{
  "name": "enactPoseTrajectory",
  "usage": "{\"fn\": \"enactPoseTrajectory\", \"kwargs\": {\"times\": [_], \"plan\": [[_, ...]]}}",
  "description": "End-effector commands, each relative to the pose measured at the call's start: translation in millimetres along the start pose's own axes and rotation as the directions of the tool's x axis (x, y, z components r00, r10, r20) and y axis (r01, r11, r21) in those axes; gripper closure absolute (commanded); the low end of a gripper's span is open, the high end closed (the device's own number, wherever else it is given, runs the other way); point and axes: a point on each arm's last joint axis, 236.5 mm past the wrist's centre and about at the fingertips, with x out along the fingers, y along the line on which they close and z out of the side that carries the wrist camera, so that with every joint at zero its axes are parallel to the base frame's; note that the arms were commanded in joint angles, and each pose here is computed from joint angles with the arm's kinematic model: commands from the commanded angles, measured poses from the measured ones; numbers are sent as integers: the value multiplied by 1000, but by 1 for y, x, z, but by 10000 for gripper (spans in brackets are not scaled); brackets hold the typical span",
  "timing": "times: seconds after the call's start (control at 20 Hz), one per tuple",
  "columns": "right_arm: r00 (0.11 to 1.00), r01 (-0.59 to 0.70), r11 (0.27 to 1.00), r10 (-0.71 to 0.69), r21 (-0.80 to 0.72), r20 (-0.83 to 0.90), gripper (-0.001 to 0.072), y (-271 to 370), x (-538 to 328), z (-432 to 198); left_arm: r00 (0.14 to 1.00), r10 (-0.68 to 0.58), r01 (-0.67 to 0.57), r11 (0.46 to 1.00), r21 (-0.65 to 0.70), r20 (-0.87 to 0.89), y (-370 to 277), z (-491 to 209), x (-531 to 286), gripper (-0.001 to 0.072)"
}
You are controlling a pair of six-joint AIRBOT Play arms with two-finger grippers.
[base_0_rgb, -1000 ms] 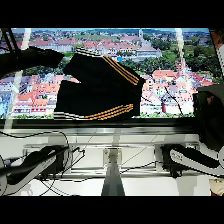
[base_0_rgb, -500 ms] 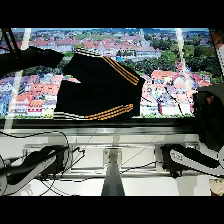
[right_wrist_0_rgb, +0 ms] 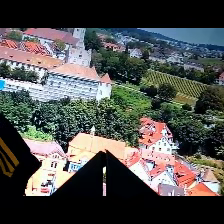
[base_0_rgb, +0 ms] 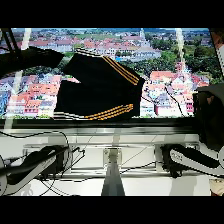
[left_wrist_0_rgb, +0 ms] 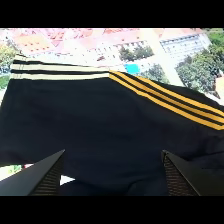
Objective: Fold the clothes and pants, and hang the long-sleeved shirts on hangers.
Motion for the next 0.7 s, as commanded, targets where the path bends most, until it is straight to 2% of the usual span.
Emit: {"fn": "enactPoseTrajectory", "kwargs": {"times": [0.0, 0.2, 0.3, 0.45, 0.55, 0.65], "plan": [[999, -46, 998, 45, 41, 15, 689, 11, 1, 4, 1000, -1, 1, 1000, -15, 1, -1, 0, 0, 15], [998, -30, 999, 27, 41, 61, 688, 7, 1, 15, 999, -26, 20, 971, -237, -24, -7, -5, -4, 15], [996, 18, 1000, -18, 2, 90, 689, -4, 1, 22, 998, -44, 35, 974, -226, -35, -16, -8, -17, 15], [991, 129, 992, -130, 10, 13, 689, -40, 13, 5, 1000, -11, 13, 983, -181, 11, -24, 1, -56, 15], [985, 146, 988, -140, 53, -103, 689, -58, 32, -25, 999, 46, -47, 990, -132, -12, -23, -8, -83, 15], [957, 124, 987, -93, 98, -276, 689, -64, 57, -76, 980, 143, -151, 987, -47, -140, -12, -41, -102, 15]]}}
